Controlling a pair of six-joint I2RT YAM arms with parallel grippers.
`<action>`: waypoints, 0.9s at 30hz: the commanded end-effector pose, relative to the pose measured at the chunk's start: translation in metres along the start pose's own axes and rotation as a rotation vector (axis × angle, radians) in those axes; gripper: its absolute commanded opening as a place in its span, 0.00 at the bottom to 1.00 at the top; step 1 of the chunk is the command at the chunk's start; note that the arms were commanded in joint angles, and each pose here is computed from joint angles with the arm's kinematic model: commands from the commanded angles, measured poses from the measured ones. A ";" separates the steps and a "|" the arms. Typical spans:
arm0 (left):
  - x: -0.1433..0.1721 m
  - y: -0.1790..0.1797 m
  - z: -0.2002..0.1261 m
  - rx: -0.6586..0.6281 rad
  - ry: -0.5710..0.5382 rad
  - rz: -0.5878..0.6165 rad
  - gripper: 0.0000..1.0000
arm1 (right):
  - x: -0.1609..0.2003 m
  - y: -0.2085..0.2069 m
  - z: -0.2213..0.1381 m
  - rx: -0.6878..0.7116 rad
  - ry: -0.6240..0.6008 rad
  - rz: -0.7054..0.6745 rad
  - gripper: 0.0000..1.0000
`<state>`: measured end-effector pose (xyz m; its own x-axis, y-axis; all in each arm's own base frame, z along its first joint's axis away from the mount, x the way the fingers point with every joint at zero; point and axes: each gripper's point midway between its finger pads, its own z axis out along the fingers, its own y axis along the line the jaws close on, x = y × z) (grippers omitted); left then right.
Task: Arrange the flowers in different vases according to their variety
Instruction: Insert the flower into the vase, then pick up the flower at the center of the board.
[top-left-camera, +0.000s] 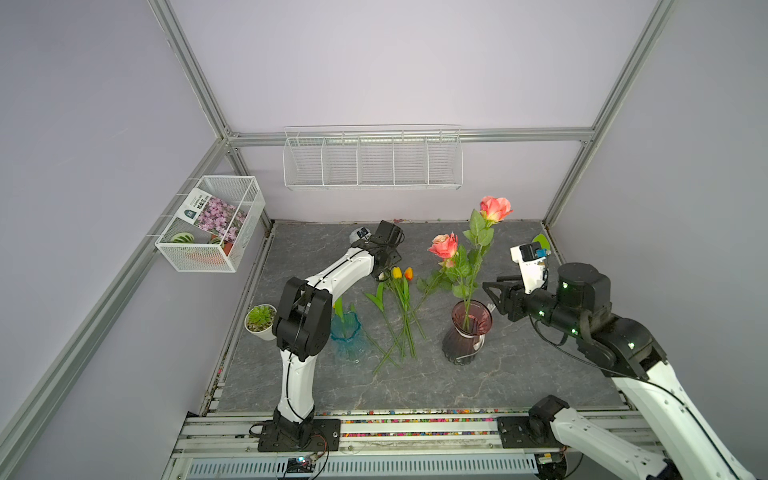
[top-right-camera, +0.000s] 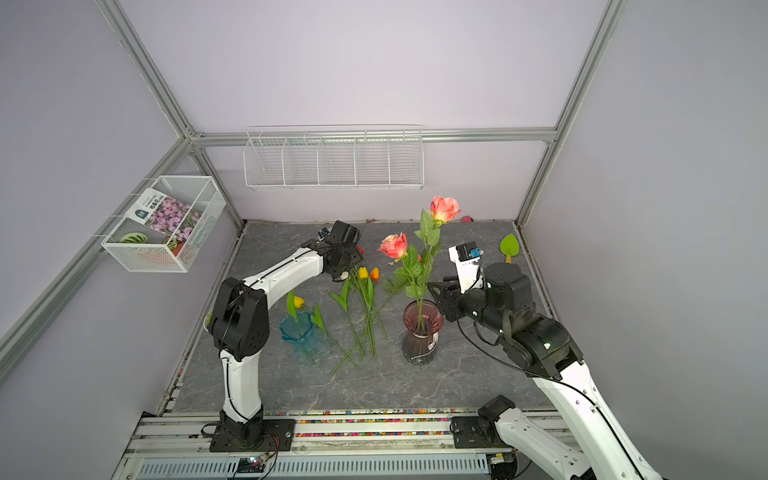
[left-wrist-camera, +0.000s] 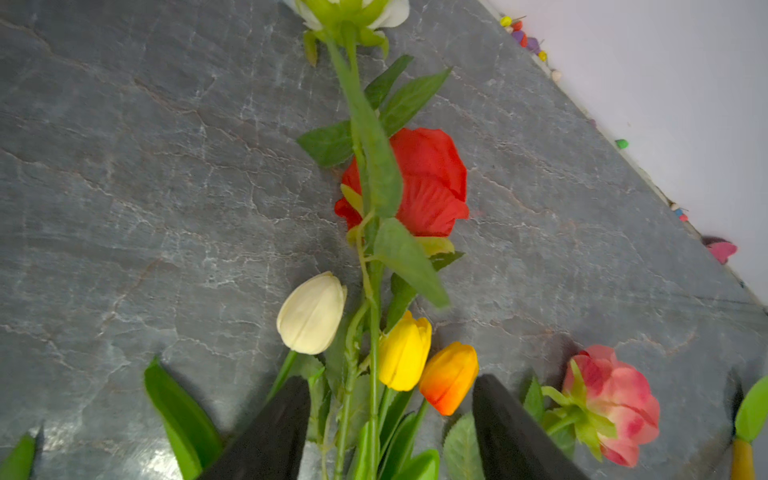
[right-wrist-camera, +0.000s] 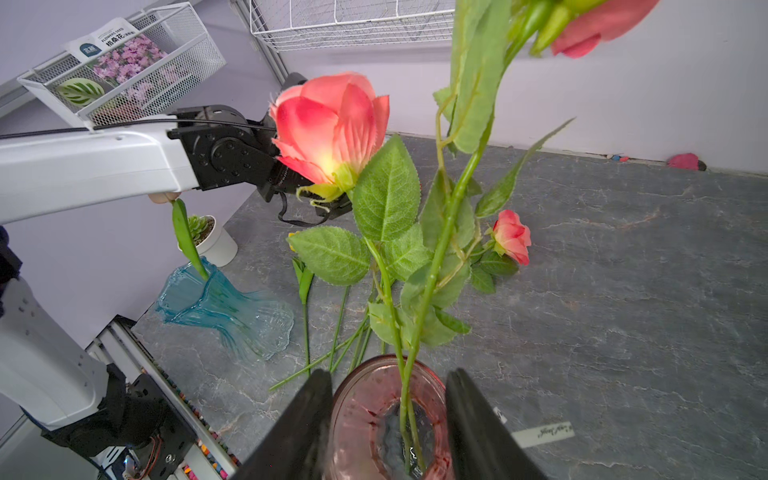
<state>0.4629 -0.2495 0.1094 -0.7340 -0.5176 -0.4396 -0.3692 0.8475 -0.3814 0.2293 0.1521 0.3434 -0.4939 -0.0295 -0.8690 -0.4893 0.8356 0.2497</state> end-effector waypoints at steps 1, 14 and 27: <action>0.002 0.009 0.012 -0.051 0.006 -0.025 0.62 | -0.002 -0.001 -0.007 0.015 -0.006 0.010 0.49; -0.001 0.008 0.042 -0.053 0.018 -0.035 0.38 | -0.003 -0.003 -0.016 0.034 -0.019 0.005 0.48; -0.001 -0.001 0.057 -0.040 0.029 -0.014 0.31 | -0.001 -0.004 -0.023 0.045 -0.023 0.006 0.48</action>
<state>0.4955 -0.2550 0.0761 -0.7265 -0.5403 -0.4245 -0.4036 0.8356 -0.3728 0.2208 0.1398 0.3472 -0.4880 -0.0213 -0.8726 -0.4600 0.8559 0.2363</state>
